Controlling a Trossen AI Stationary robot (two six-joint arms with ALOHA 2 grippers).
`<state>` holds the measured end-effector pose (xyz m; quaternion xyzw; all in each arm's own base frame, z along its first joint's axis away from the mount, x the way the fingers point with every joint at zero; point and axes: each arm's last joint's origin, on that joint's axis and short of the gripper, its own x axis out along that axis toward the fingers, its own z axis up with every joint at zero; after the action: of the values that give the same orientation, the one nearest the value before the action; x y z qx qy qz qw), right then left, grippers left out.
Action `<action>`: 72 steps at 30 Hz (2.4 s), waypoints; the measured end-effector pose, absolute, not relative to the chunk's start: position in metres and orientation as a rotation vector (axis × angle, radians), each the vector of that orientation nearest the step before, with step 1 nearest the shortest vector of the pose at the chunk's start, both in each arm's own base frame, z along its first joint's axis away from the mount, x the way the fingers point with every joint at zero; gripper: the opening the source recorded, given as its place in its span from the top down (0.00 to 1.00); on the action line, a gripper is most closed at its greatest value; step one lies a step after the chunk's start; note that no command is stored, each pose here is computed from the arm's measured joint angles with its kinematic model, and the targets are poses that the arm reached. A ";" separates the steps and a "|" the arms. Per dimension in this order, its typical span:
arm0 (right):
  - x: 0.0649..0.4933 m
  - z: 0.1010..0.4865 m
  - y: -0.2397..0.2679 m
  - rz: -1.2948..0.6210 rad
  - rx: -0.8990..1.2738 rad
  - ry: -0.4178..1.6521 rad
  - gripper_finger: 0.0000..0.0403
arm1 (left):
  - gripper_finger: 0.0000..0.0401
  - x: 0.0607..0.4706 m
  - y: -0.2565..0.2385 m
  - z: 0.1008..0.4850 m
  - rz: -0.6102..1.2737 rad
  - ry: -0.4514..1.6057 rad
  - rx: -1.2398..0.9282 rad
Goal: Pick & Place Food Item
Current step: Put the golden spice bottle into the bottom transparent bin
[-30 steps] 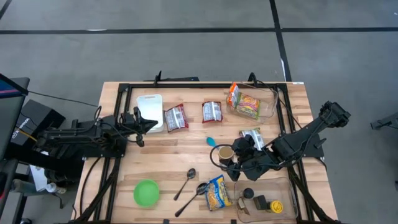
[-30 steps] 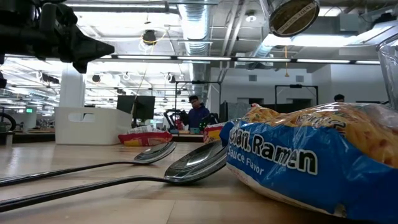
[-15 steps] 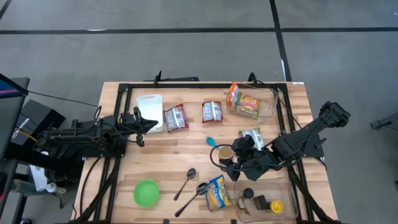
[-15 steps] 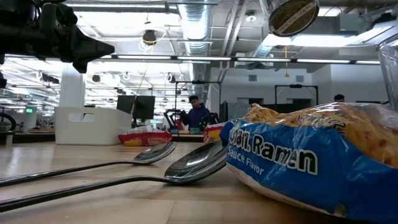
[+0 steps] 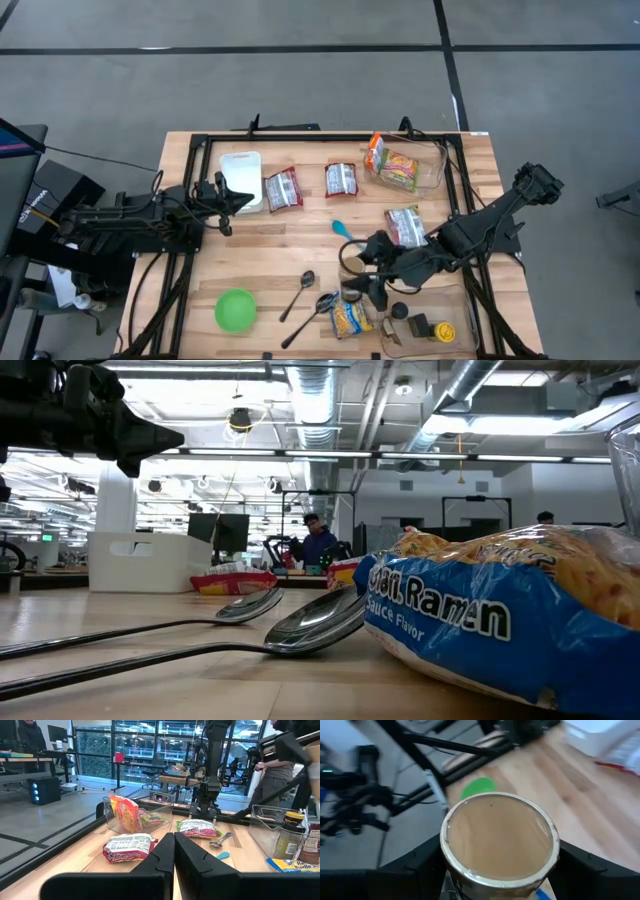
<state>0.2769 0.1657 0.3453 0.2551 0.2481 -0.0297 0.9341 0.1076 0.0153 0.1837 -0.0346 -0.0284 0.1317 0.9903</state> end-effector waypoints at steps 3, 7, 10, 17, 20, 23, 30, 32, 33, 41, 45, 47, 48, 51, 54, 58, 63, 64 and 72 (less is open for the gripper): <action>0.279 0.351 0.168 0.002 0.523 0.470 0.33 | 0.99 0.108 0.015 0.184 0.264 -0.057 -0.069; 0.282 0.357 0.171 0.076 0.525 0.420 0.33 | 0.99 0.108 0.015 0.184 0.264 -0.057 -0.069; 0.283 0.362 0.173 0.130 0.511 0.385 0.33 | 0.99 0.108 0.015 0.184 0.265 -0.057 -0.069; 0.285 0.369 0.177 0.249 0.478 0.340 0.33 | 0.99 0.108 0.015 0.184 0.266 -0.057 -0.069; 0.284 0.370 0.177 0.267 0.460 0.337 0.33 | 0.99 0.108 0.015 0.184 0.266 -0.057 -0.069; 0.284 0.370 0.178 0.290 0.455 0.341 0.33 | 0.99 0.108 0.015 0.184 0.266 -0.057 -0.069; 0.280 0.370 0.185 0.325 0.353 0.331 0.33 | 0.99 0.108 0.015 0.184 0.266 -0.057 -0.069; 0.279 0.369 0.185 0.337 0.300 0.334 0.33 | 0.99 0.108 0.015 0.184 0.266 -0.057 -0.069; 0.279 0.368 0.186 0.341 0.276 0.336 0.33 | 0.99 0.108 0.015 0.184 0.266 -0.057 -0.069; 0.270 0.365 0.196 0.393 0.150 0.349 0.33 | 0.99 0.108 0.015 0.184 0.266 -0.057 -0.069; 0.263 0.360 0.203 0.444 -0.022 0.364 0.33 | 0.99 0.108 0.015 0.184 0.266 -0.057 -0.069; 0.260 0.359 0.206 0.464 -0.081 0.371 0.33 | 0.99 0.108 0.015 0.184 0.266 -0.057 -0.069; 0.259 0.358 0.207 0.471 -0.101 0.377 0.33 | 0.99 0.108 0.015 0.184 0.266 -0.057 -0.069; 0.256 0.355 0.209 0.481 -0.118 0.400 0.33 | 0.99 0.108 0.015 0.184 0.266 -0.057 -0.069; 0.253 0.353 0.211 0.491 -0.131 0.422 0.33 | 0.99 0.108 0.015 0.184 0.266 -0.057 -0.069; 0.249 0.351 0.214 0.503 -0.146 0.444 0.33 | 0.99 0.108 0.015 0.184 0.266 -0.057 -0.069; 0.244 0.349 0.218 0.521 -0.160 0.462 0.33 | 0.99 0.108 0.015 0.184 0.266 -0.057 -0.069; 0.244 0.349 0.219 0.522 -0.162 0.465 0.33 | 0.99 0.108 0.015 0.184 0.266 -0.058 -0.069; 0.238 0.347 0.222 0.516 -0.123 0.506 0.32 | 0.99 0.108 0.015 0.184 0.266 -0.058 -0.069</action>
<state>0.2379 0.2224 0.3465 -0.0599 0.2474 0.2521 0.9336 0.1075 0.0154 0.1838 -0.0346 -0.0287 0.1325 0.9902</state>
